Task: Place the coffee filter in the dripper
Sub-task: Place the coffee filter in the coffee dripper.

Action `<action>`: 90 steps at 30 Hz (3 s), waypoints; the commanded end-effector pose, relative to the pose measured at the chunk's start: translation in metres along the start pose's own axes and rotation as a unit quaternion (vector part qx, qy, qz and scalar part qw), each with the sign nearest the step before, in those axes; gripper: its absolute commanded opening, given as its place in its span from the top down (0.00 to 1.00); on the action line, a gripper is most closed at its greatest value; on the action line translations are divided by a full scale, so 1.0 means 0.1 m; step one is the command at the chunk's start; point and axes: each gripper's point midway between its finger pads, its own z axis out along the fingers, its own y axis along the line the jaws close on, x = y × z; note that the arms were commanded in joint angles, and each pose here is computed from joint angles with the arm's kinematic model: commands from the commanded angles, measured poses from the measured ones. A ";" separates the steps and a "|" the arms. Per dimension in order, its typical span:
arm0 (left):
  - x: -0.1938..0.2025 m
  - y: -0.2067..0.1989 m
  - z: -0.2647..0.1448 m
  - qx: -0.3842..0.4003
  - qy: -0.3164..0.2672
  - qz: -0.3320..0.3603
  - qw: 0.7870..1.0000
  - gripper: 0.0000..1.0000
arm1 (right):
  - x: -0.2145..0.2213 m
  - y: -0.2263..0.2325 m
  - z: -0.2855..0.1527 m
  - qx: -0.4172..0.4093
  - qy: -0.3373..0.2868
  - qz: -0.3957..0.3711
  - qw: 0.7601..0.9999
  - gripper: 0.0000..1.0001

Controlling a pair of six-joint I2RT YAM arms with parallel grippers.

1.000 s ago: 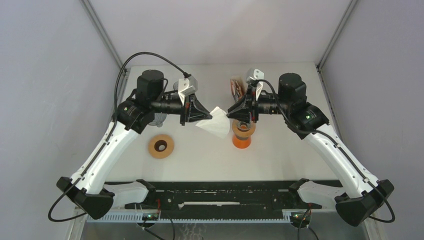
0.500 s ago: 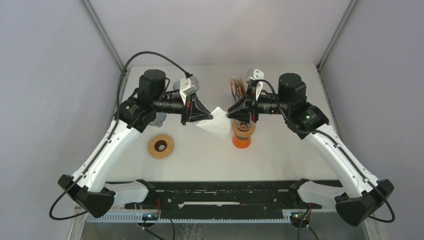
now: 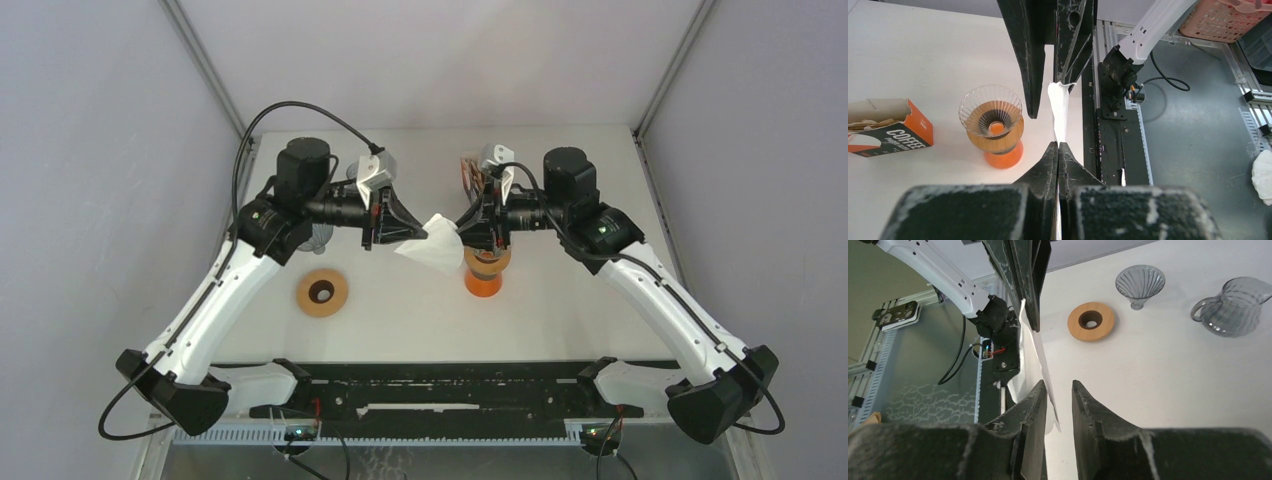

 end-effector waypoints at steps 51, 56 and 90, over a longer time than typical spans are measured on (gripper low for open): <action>-0.04 1.00 -0.22 -0.348 -0.131 -0.157 0.915 0.23 | 0.39 -0.69 -0.52 0.340 0.085 0.176 0.920 1.00; -0.08 0.97 -0.11 -0.354 -0.155 -0.193 0.902 0.22 | 0.48 -0.80 -0.63 0.394 0.113 0.217 0.886 1.00; 0.66 1.00 0.75 -0.312 -0.083 -0.340 0.883 0.23 | 1.03 -1.04 -0.49 0.483 0.275 0.222 0.801 1.00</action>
